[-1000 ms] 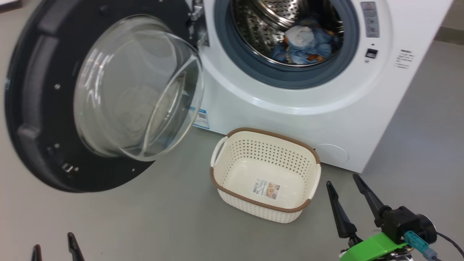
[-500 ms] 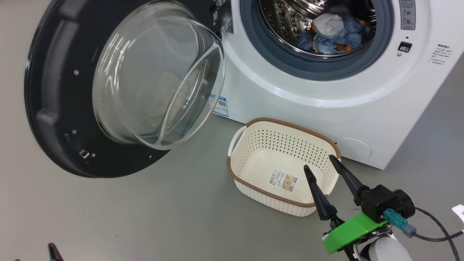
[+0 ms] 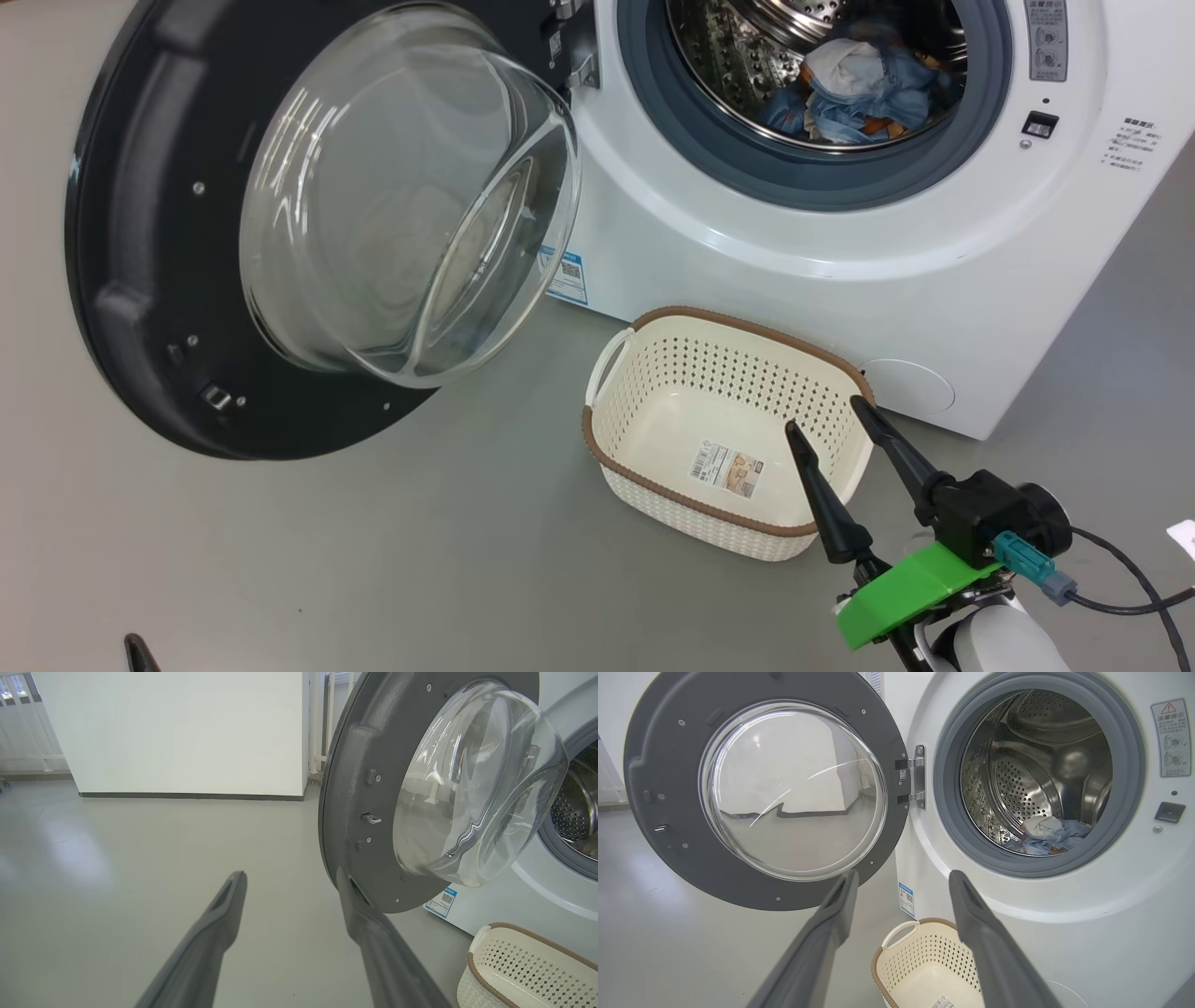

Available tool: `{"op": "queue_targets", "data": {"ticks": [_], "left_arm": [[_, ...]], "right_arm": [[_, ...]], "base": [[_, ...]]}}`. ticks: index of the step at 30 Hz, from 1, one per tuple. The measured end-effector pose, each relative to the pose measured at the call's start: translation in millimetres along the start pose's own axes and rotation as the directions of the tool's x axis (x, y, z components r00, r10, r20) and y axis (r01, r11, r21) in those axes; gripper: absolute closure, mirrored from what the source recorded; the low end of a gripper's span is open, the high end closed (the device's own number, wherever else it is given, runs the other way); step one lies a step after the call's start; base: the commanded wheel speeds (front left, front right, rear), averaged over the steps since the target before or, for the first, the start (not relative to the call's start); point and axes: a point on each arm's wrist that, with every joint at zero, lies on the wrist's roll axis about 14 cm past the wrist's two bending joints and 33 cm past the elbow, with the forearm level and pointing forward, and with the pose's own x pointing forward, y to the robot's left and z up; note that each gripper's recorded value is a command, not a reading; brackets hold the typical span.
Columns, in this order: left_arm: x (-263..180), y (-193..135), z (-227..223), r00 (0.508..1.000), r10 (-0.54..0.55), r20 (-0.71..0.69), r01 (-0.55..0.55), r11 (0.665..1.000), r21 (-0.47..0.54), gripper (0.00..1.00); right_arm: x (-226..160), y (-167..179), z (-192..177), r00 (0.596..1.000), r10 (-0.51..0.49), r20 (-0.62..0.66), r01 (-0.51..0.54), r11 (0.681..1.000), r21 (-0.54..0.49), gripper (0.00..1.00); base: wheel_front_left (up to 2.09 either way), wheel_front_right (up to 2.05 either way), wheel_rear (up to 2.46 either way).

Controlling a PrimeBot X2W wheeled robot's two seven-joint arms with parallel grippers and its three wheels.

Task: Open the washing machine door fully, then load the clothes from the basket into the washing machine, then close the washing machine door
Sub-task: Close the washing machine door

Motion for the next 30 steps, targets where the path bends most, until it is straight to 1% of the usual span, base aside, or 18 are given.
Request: {"op": "queue_targets", "data": {"ticks": [3, 4, 5, 11, 14, 23, 27, 28, 30], "left_arm": [[0, 0, 0, 1.0, -0.002, 0.003, 0.002, 1.0, -0.004, 0.0], [0, 0, 1, 1.0, -0.004, 0.003, 0.004, 1.0, -0.006, 0.44], [0, -1, 1, 1.0, -0.006, 0.004, 0.006, 1.0, -0.007, 1.0], [0, -1, 1, 1.0, -0.011, 0.005, 0.011, 1.0, -0.022, 1.0], [1, 3, 1, 1.0, -0.002, 0.001, 0.002, 0.998, -0.063, 1.0], [16, 41, 29, 0.995, 0.05, 0.091, -0.036, 0.989, -0.147, 1.0], [31, 50, 46, 0.986, 0.057, 0.154, -0.018, 0.97, -0.242, 1.0], [35, 53, 49, 0.984, 0.066, 0.165, -0.017, 0.959, -0.283, 1.0], [42, 54, 55, 0.979, 0.063, 0.192, 0.003, 0.946, -0.323, 1.0]], "right_arm": [[-1, 0, 2, 1.0, -0.001, 0.003, 0.001, 1.0, -0.004, 0.0], [-1, 0, 3, 1.0, -0.002, 0.004, 0.002, 1.0, -0.005, 0.0], [-1, 0, 3, 1.0, -0.002, 0.005, 0.002, 1.0, -0.006, 0.0], [-2, 0, 5, 1.0, -0.003, 0.008, 0.003, 1.0, -0.01, 0.0], [-2, 1, 6, 1.0, -0.003, 0.009, 0.003, 1.0, -0.01, 0.0], [-6, -3, 5, 1.0, -0.018, 0.005, 0.019, 1.0, -0.003, 0.0], [-11, -7, 2, 0.999, -0.035, -0.004, 0.035, 0.999, -0.001, 0.0], [-12, -8, 2, 0.999, -0.039, -0.005, 0.039, 0.999, -0.001, 0.0], [-14, -10, 1, 0.999, -0.046, -0.006, 0.046, 0.999, -0.001, 0.0]], "base": [[0.0, 0.0, 0.0], [0.0, 0.0, 0.0], [0.0, 0.0, 0.0], [0.0, 0.0, 0.0], [0.0, 0.0, 0.0], [0.0, 0.0, 0.0], [0.0, 0.0, 0.0], [0.0, 0.0, 0.0], [0.0, 0.0, 0.0]]}}
